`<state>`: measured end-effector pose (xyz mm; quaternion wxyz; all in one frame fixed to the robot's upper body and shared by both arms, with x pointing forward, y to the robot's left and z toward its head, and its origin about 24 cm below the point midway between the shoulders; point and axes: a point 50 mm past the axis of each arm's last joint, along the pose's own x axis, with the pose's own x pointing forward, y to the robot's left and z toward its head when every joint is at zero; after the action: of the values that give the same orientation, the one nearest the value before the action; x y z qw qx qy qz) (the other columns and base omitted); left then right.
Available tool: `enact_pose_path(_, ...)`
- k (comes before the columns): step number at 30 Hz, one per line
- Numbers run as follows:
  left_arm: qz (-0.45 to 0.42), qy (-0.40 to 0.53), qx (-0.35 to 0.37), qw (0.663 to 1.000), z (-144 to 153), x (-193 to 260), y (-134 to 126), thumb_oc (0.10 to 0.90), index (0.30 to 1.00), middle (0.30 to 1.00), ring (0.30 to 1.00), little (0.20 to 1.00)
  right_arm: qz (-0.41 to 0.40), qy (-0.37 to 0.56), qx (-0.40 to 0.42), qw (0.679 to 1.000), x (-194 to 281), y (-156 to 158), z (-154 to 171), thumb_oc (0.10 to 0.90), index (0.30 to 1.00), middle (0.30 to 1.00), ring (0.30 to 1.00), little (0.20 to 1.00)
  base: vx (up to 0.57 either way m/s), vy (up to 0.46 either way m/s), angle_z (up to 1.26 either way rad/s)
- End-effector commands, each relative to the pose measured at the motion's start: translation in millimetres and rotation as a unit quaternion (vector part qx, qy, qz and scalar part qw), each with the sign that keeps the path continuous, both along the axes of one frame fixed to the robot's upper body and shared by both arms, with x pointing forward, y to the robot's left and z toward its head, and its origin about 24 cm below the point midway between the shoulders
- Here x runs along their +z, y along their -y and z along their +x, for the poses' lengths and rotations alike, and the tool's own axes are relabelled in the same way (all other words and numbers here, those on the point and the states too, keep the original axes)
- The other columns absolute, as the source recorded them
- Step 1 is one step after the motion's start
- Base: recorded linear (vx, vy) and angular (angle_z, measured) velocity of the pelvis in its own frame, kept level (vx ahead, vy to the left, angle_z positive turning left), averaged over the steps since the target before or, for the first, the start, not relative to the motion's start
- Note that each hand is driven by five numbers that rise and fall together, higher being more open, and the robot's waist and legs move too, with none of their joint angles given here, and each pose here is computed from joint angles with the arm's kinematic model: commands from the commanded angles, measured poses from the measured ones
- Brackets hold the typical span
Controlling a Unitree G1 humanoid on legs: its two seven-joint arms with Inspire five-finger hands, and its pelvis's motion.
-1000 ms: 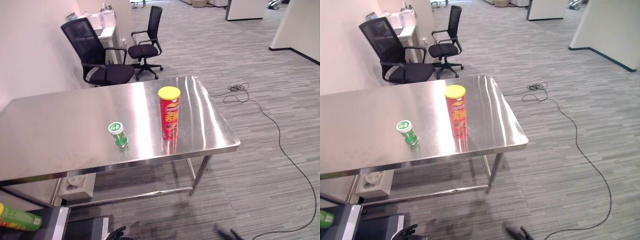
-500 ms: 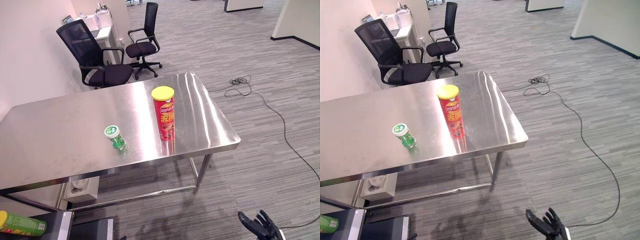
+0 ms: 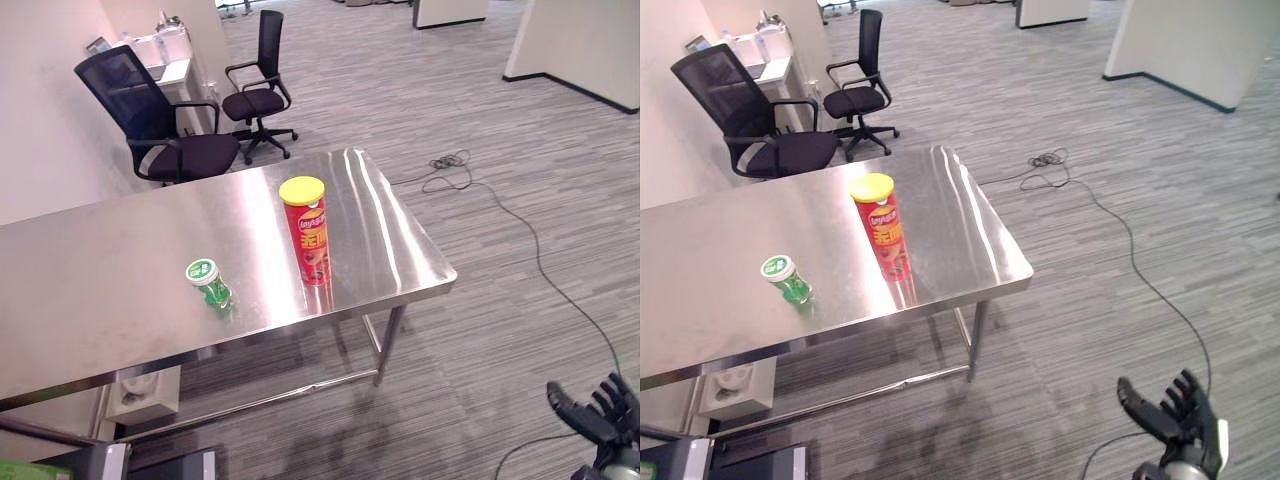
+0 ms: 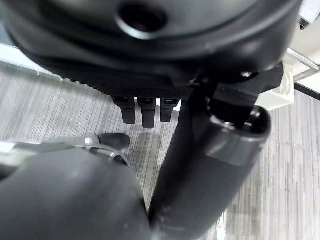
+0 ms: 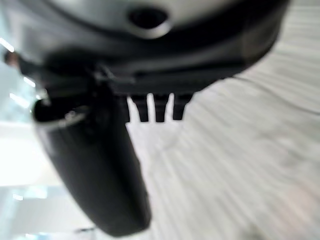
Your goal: Put the goods on the table back onto the shelves and tidy them up.
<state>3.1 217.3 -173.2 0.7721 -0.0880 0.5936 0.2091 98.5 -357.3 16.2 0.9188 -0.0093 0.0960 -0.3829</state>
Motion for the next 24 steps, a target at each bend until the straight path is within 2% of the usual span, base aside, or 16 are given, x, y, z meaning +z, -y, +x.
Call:
enact_pose_path(1,0.015,-0.051,0.001,0.999,-27.5,0.8,-6.6,0.8,0.9,0.9,0.9,0.9,-0.151,0.111,-0.027,0.982,72.9,14.6,0.6,0.8,0.9,0.9,0.9,0.9,0.02,0.0,-0.03)
enact_pose_path(6,-0.008,-0.064,-0.031,0.997,-24.4,-2.8,8.5,0.8,0.9,0.9,0.9,0.9,-0.219,0.196,-0.062,0.954,113.2,6.2,7.9,0.8,0.9,0.9,0.9,0.9,0.01,0.003,0.0)
enact_pose_path(10,-0.006,-0.054,-0.052,0.997,-13.6,-3.6,11.4,0.8,0.9,0.9,0.9,0.9,-0.258,0.214,-0.062,0.94,129.9,1.7,17.7,0.8,0.9,0.9,0.9,0.9,0.01,0.003,0.0)
enact_pose_path(12,-0.003,-0.045,-0.072,0.996,-2.0,-4.1,12.8,0.8,0.9,0.9,0.9,0.9,-0.289,0.222,-0.006,0.931,146.4,-8.4,37.8,0.8,0.9,0.9,0.9,0.9,0.02,0.011,0.01)
enact_pose_path(13,-0.004,-0.045,-0.072,0.996,-1.7,-4.2,13.5,0.8,0.9,0.9,0.9,0.9,-0.289,0.222,-0.006,0.931,146.9,-8.2,38.3,0.8,0.9,0.9,0.9,0.9,0.03,0.026,0.0)
enact_pose_path(15,-0.012,-0.034,-0.101,0.994,9.7,-5.1,20.4,0.8,0.9,0.9,0.9,0.9,-0.339,0.231,0.043,0.911,169.3,-19.0,54.1,0.8,0.9,0.9,0.9,0.9,0.0,0.0,0.0)
enact_pose_path(20,-0.017,-0.027,-0.142,0.989,16.9,-5.5,27.5,0.8,0.9,0.9,0.9,0.9,-0.349,0.303,0.106,0.88,192.8,-48.2,70.9,0.8,0.9,0.9,0.9,0.9,0.0,0.0,0.0)
enact_pose_path(24,-0.011,-0.017,-0.164,0.986,24.7,-4.9,28.0,0.8,0.9,0.9,0.9,0.9,-0.351,0.325,0.154,0.865,202.8,-64.3,90.5,0.8,0.9,0.9,0.9,0.9,0.0,0.0,0.0)
